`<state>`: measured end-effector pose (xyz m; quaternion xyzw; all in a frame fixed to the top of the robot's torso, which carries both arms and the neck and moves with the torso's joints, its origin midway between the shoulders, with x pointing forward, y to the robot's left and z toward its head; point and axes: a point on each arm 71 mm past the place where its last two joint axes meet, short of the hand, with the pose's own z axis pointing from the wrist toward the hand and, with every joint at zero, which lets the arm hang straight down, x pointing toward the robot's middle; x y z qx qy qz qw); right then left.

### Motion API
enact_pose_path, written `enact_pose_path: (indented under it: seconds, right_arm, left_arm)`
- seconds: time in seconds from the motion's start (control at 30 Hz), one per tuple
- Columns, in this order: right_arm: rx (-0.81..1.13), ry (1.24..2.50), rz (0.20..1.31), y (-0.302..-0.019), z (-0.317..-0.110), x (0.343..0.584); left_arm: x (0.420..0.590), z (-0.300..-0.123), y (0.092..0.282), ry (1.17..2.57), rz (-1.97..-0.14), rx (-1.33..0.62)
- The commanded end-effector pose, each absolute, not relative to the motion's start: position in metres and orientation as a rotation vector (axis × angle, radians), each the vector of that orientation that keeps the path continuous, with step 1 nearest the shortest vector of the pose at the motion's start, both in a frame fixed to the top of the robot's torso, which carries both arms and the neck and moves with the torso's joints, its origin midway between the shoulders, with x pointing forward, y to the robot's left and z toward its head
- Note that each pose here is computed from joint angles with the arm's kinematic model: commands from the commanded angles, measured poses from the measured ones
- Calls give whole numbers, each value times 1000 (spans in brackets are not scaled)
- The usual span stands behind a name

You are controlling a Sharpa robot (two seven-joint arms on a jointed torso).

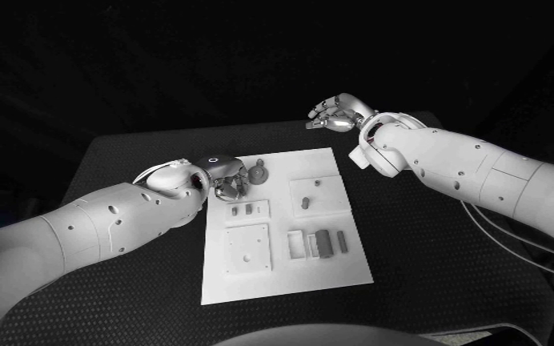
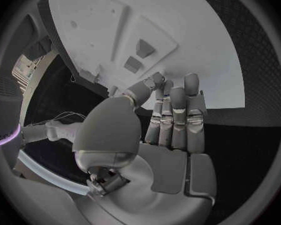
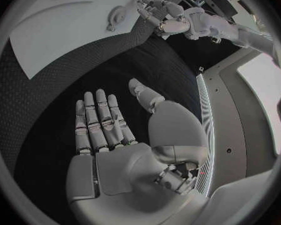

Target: Assemble the parts on the task board

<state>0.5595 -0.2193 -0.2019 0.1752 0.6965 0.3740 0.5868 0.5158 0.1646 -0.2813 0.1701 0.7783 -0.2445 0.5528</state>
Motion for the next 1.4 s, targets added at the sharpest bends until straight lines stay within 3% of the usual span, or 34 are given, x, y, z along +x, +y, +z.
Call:
enact_pose_path:
  seconds: [0.03,1.4]
  right_arm:
    - [400,1627,885,-218,-202,559]
    - [401,1637,884,-219,-202,559]
  left_arm:
    - [514,-285,161,1850,-579,419]
    - [511,-297,160,1884,-561,461]
